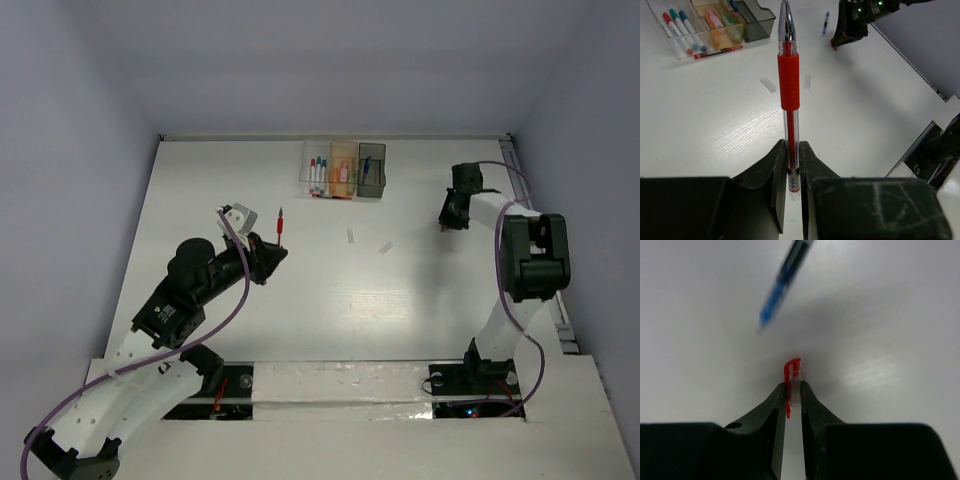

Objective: Sort the stationery into containers
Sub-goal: Pick up the pen cap from the center of the board, then close the pen cap on the pen.

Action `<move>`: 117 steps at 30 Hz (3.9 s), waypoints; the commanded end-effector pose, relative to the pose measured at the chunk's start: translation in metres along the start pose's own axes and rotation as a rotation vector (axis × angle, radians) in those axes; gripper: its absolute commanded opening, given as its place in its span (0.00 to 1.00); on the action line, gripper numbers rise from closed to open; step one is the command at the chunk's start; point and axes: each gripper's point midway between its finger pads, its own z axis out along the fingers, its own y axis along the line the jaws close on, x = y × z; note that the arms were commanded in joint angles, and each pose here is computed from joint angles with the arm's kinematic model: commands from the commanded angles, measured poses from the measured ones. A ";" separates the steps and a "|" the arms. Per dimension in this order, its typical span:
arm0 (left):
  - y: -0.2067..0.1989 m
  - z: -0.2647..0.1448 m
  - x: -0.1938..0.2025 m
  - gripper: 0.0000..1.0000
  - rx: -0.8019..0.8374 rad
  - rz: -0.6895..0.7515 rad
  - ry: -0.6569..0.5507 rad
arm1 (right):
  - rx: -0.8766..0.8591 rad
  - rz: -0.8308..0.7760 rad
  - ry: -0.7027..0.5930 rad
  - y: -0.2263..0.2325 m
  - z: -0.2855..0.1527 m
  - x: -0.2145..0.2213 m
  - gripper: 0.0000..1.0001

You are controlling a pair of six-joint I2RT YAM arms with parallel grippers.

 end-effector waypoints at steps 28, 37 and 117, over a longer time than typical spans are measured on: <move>-0.028 0.028 0.014 0.00 0.198 -0.017 0.099 | -1.280 0.036 -0.602 0.298 -0.379 0.037 0.00; -0.027 0.031 0.015 0.00 0.191 -0.027 0.105 | -1.379 0.068 -0.634 0.316 -0.411 0.044 0.00; -0.020 0.024 -0.030 0.00 0.162 -0.120 -0.077 | -1.510 0.042 -0.574 0.330 -0.435 0.087 0.03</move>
